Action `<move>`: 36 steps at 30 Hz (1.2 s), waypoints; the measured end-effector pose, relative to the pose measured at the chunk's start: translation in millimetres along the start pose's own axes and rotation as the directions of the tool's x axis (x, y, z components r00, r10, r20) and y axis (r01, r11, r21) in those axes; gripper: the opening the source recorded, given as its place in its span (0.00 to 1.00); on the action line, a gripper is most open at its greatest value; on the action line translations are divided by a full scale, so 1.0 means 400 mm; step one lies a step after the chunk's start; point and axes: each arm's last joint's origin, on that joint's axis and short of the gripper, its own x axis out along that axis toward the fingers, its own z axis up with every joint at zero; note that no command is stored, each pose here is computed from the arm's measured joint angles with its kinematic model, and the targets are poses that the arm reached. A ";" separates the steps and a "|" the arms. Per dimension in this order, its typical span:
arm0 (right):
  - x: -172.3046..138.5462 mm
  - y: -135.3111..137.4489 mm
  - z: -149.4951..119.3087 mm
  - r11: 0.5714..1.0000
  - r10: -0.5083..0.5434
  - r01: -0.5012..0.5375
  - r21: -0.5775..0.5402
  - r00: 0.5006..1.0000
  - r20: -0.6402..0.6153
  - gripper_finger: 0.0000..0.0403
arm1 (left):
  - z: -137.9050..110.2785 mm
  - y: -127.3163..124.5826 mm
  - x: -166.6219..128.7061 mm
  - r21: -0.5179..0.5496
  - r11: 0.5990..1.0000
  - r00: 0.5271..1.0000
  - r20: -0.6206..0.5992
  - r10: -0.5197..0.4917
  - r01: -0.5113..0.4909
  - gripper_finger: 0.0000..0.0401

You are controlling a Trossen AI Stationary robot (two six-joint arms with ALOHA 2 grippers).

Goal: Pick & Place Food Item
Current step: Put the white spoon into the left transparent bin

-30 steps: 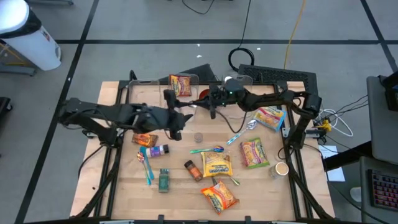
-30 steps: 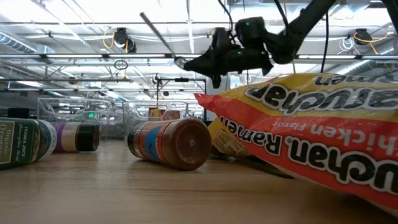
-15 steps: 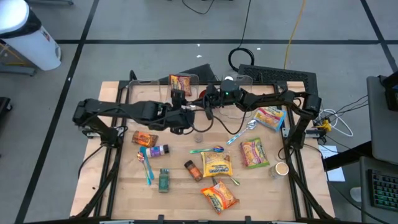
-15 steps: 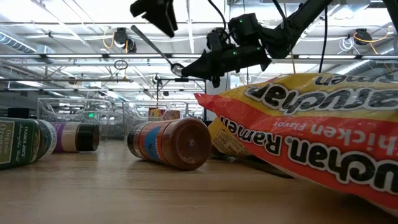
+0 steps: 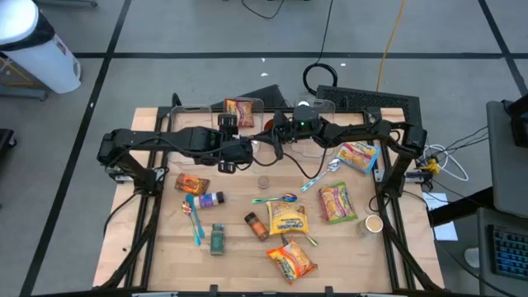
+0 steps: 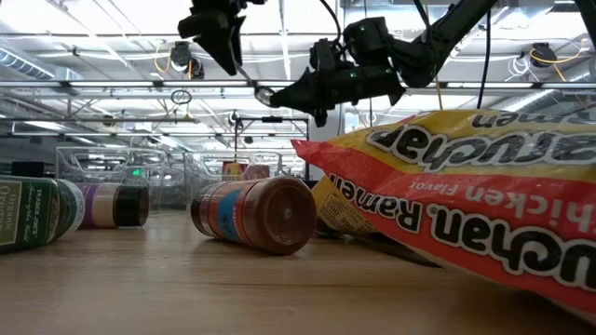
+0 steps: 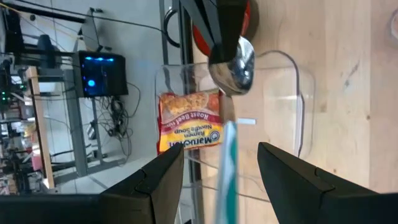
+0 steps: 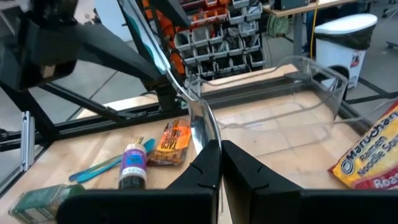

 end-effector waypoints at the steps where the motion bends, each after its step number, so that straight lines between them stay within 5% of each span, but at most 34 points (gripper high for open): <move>1: 0.000 0.000 0.001 1.000 0.000 0.000 -0.001 1.000 0.002 0.00 | -0.002 0.002 0.002 0.000 1.000 1.000 -0.005 0.000 0.000 0.53; 10: 0.000 0.000 -0.001 1.000 -0.002 0.002 -0.005 1.000 -0.002 0.00 | -0.009 0.016 0.012 -0.027 1.000 0.999 -0.031 0.010 -0.011 0.51; 24: -0.001 -0.001 0.001 1.000 -0.002 0.002 -0.011 1.000 0.005 0.00 | -0.011 0.013 0.013 -0.011 1.000 0.999 -0.031 -0.016 0.015 0.07; 36: -0.001 -0.001 0.001 1.000 -0.002 0.002 -0.009 1.000 0.003 0.00 | -0.011 0.013 0.013 -0.010 1.000 0.999 -0.032 -0.022 0.022 0.06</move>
